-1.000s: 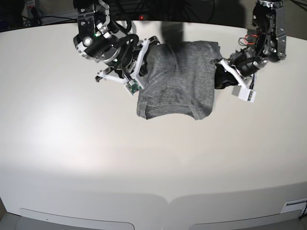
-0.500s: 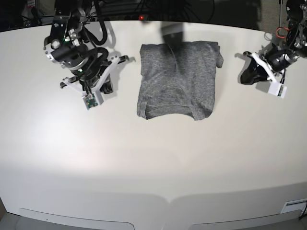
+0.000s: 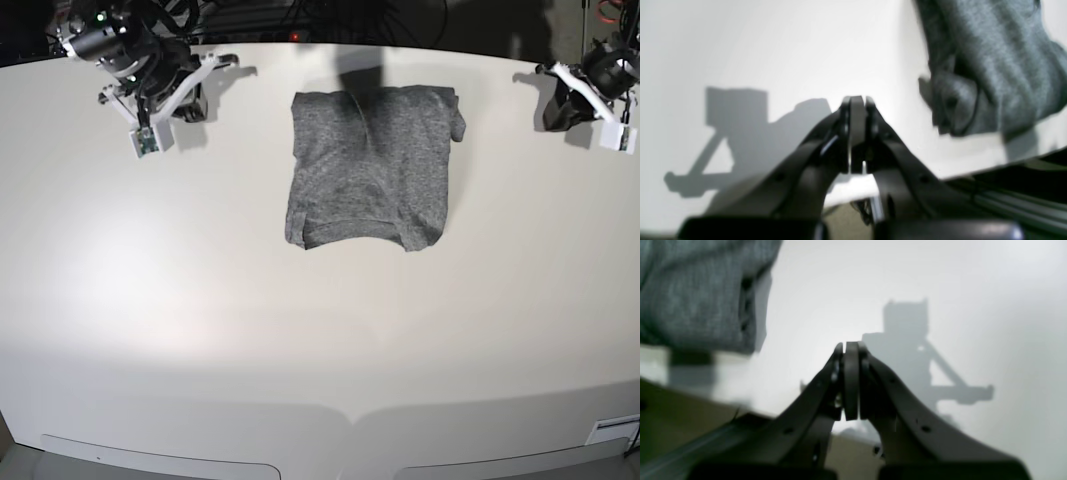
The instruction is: Fold the T-shirt properly
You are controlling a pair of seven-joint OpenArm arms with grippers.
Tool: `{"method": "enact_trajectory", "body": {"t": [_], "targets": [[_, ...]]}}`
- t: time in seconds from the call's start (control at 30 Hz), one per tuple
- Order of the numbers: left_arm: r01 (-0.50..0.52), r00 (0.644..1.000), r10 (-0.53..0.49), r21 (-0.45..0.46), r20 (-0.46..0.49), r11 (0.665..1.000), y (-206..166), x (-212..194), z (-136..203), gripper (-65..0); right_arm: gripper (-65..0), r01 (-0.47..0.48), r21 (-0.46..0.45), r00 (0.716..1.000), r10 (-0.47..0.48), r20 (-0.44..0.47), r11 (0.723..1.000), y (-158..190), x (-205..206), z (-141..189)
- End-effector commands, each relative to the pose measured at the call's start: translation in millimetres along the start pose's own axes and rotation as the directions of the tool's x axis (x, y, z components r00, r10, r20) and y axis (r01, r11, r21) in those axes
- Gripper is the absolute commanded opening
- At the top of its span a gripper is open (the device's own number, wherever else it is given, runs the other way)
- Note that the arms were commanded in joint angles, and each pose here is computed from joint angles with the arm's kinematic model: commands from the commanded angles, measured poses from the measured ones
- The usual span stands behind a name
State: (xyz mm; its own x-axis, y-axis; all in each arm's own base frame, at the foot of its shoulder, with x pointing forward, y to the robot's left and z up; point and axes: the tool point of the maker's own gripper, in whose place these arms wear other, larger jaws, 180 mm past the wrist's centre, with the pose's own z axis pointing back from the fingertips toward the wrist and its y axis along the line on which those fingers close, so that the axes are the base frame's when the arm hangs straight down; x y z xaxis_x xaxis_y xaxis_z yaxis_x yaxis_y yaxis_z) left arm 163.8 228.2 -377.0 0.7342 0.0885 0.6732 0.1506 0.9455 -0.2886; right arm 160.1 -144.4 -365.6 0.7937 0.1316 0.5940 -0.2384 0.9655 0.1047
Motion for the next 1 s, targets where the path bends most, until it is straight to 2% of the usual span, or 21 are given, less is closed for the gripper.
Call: {"method": "enact_trajectory", "body": {"t": [0.0, 0.1, 0.33, 0.57, 0.7, 0.83, 0.97], "targets": [[0.007, 1.0, -0.007, 0.014, 0.009, 1.0, 2.1, -0.2, 8.8, -65.0, -65.0, -0.002, 0.006, 1.0, 0.002, 0.017, 1.0, 1.6, 2.2, 7.3], [0.002, 0.999, 0.002, 0.072, -0.052, 0.997, 11.2, -30.0, 27.7, -65.0, -65.0, 0.033, 0.008, 0.997, -0.032, -0.073, 0.999, 2.1, -26.4, 18.8], [-0.025, 0.986, 0.026, 0.005, -0.166, 1.0, -11.5, -90.2, 70.9, -65.0, -65.0, 0.132, 0.009, 0.964, -0.126, -0.234, 0.991, 11.2, -96.5, 54.5], [-0.027, 0.958, 0.041, 0.053, -0.284, 0.998, -2.0, -132.8, 91.6, -65.0, -65.0, 0.188, 0.006, 0.92, -0.174, -0.353, 0.982, 23.1, -146.0, 78.3], [-0.103, 0.947, 0.128, 0.099, -0.295, 0.99, 11.5, -168.5, 95.5, -65.0, -65.0, 0.269, -0.003, 0.862, -0.242, -0.445, 0.963, 26.7, -187.7, 74.7], [-0.133, 0.904, 0.177, 0.137, -0.39, 0.982, 18.9, -229.5, 96.1, -65.0, -65.0, 0.373, -0.022, 0.789, -0.33, -0.518, 0.927, 30.6, -233.7, 60.4], [-0.201, 0.861, 0.255, 0.168, -0.44, 0.965, 19.8, -278.3, 87.4, -65.0, -65.0, 0.383, -0.077, 0.713, -0.348, -0.608, 0.92, 17.0, -287.2, 46.0]]}}
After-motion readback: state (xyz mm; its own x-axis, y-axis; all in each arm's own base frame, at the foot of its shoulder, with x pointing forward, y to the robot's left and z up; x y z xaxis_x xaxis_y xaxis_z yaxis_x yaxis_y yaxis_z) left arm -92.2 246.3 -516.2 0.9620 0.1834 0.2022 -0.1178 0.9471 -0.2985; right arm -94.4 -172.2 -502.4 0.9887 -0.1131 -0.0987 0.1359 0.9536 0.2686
